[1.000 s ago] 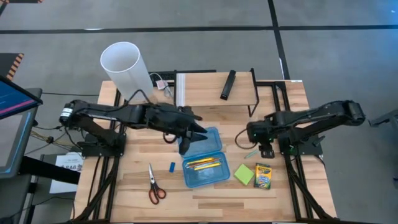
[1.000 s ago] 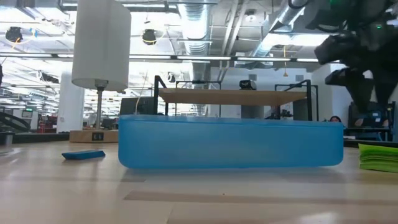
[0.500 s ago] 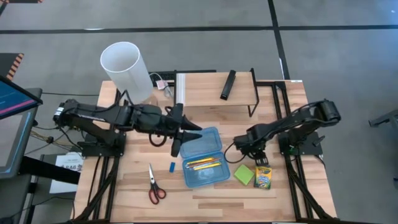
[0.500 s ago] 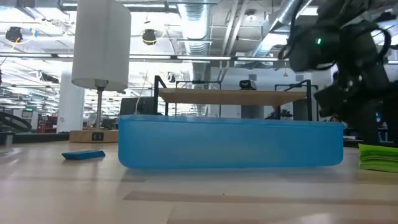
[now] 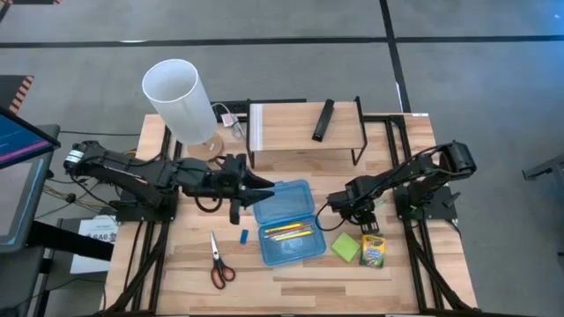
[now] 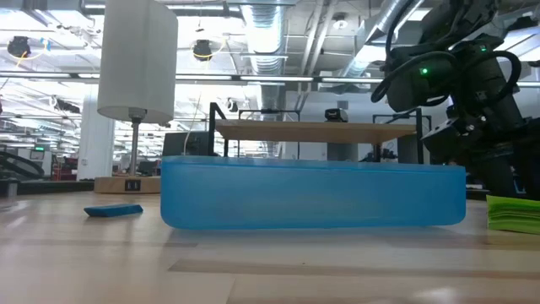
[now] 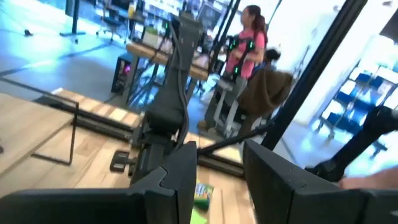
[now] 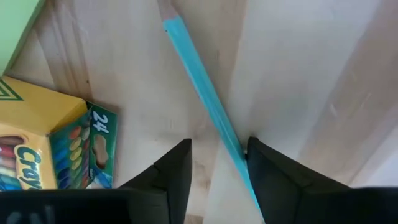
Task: Pack school essentials
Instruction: Put the blue pencil into the blue supply box
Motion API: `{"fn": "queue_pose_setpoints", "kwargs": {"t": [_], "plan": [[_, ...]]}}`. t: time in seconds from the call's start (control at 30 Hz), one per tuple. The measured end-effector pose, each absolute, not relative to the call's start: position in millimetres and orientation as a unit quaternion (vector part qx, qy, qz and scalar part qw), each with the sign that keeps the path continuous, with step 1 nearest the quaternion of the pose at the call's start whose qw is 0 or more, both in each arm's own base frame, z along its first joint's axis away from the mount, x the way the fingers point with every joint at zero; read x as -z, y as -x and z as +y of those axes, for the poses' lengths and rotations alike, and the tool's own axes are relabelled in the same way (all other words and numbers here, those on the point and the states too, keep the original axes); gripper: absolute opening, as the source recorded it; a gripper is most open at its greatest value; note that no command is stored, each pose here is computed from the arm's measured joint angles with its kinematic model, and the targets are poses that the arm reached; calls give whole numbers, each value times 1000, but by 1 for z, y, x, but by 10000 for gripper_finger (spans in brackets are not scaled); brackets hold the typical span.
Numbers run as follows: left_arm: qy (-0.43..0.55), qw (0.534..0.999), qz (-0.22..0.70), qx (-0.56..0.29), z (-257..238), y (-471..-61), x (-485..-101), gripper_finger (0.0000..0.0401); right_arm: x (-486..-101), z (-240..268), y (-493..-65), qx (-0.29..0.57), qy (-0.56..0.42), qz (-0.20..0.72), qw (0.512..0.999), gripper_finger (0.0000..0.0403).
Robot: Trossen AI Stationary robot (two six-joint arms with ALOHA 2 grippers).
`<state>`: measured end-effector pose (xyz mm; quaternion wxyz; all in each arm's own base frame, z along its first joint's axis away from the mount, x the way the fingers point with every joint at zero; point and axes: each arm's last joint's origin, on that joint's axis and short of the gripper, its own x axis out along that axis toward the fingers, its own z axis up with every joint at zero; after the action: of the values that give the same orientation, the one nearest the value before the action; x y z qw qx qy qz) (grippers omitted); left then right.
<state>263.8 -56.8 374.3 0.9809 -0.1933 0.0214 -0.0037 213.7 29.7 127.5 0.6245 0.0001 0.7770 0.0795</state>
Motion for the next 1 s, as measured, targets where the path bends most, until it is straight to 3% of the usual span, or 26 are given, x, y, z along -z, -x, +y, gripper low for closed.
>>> {"fn": "queue_pose_setpoints", "kwargs": {"t": [0.33, 0.77, 1.0], "plan": [[200, 980, -5, 1, -52, -244, -385, 116, -134, 32, -232, -83, -5, 736, 672, 113], [192, 981, 0, 0, -51, -240, -386, 116, -134, 28, -239, -59, -55, 717, 692, 81], [196, 981, -1, 2, -51, -240, -386, 116, -135, 23, -240, -50, -78, 715, 693, 34]]}}
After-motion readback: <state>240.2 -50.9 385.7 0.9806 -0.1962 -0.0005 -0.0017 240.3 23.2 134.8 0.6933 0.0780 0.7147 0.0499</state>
